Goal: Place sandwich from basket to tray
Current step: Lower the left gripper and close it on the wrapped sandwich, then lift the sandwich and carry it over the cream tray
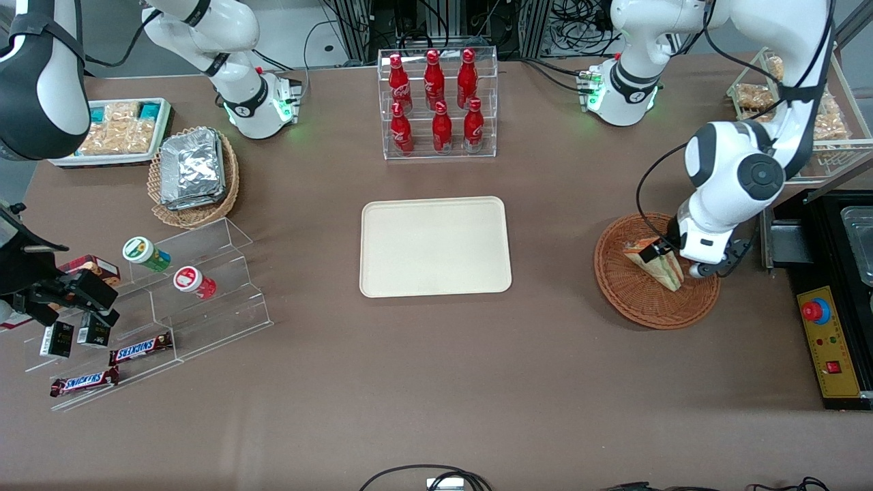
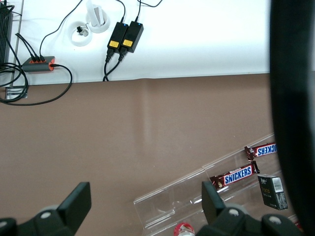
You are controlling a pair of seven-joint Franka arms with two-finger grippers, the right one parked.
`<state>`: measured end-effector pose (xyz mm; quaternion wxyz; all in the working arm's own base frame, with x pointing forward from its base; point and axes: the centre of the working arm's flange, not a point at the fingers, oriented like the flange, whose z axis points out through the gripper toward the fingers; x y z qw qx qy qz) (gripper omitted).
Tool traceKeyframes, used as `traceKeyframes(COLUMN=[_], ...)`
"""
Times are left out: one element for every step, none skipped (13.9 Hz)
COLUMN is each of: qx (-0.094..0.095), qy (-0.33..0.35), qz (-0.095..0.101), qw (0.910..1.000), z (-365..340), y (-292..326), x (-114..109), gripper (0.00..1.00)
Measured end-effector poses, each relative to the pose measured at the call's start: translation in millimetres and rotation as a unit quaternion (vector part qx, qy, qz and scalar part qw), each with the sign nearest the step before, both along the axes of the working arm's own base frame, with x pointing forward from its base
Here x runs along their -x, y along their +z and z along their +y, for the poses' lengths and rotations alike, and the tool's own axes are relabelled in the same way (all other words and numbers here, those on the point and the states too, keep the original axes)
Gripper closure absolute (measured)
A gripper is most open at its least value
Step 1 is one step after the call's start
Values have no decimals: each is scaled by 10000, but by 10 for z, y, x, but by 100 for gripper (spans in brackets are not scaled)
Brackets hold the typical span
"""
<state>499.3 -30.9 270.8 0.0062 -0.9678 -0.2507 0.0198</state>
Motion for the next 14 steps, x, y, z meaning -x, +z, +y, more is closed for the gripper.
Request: traceKeyframes(qx=[1,2,1,0,-1,-1,-2,-4,-6,-8,-9,-10,-12,-14], qy=[19,28,32,32,39,53,65,78,92,99,99,97,94,91], qz=[26,39,54,67,85,79,81,88,97,103,107,107,106,110], qw=[10000,10000,10000,10000,10000,10000,9999,9999,9999,9999,9999,9999,9999,9999], z=[0,0,0,1,3,8,16,28,41,48,50,50,49,49], y=[-95,-164,-221,-263,-302,-328,-342,-350,-359,-365,-369,-370,-368,-361], x=[11,15,22,32,41,44,45,46,47,48,49,49,48,47], gripper=[0,0,0,0,0,6,19,29,41,50,58,62,64,65])
